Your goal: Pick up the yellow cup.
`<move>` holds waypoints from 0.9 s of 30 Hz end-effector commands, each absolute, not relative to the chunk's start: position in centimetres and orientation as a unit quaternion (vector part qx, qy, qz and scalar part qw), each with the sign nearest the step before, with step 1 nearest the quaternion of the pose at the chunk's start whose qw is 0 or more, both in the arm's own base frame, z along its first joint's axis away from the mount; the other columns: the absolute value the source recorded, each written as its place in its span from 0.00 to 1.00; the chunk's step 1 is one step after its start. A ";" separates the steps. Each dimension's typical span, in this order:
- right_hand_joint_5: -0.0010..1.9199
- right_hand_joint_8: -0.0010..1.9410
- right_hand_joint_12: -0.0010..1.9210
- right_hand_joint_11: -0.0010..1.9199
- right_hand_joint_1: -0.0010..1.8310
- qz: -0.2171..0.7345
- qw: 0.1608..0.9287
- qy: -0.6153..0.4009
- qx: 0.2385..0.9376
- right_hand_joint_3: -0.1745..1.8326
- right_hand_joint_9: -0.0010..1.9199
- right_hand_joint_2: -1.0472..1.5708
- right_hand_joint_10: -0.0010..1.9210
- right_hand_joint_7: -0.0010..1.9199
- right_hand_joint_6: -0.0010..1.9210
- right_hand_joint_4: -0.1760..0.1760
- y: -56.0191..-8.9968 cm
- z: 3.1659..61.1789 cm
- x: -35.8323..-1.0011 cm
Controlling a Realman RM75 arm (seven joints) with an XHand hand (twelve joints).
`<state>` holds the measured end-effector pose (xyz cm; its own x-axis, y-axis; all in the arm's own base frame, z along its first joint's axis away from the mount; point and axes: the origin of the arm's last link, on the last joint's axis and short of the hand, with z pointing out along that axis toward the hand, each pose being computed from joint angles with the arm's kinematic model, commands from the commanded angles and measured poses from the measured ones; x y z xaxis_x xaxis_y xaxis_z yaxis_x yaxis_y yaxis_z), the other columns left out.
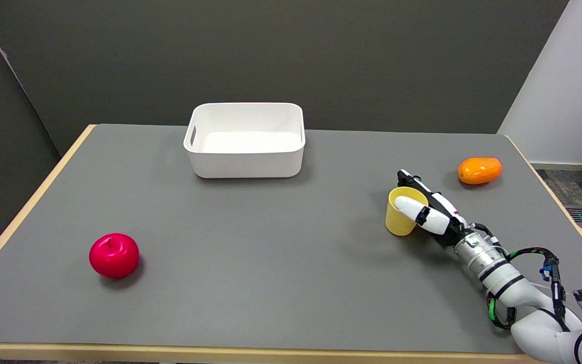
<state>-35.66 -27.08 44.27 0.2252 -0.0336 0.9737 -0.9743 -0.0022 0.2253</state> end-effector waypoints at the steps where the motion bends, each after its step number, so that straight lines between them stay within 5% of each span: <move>1: 0.00 0.00 0.00 0.00 0.32 0.407 0.551 -0.459 0.567 0.41 0.00 0.62 0.00 0.00 0.00 0.23 -27.0 43.9 -36.4; 22: 0.00 0.00 0.00 0.00 0.36 0.390 0.546 -0.477 0.568 0.40 0.00 0.62 0.00 0.00 0.00 0.21 -26.6 43.3 -37.1; 27: 0.00 0.00 0.00 0.00 0.41 0.432 0.540 -0.425 0.584 0.46 0.00 0.61 0.00 0.00 0.01 0.19 -27.4 45.1 -34.3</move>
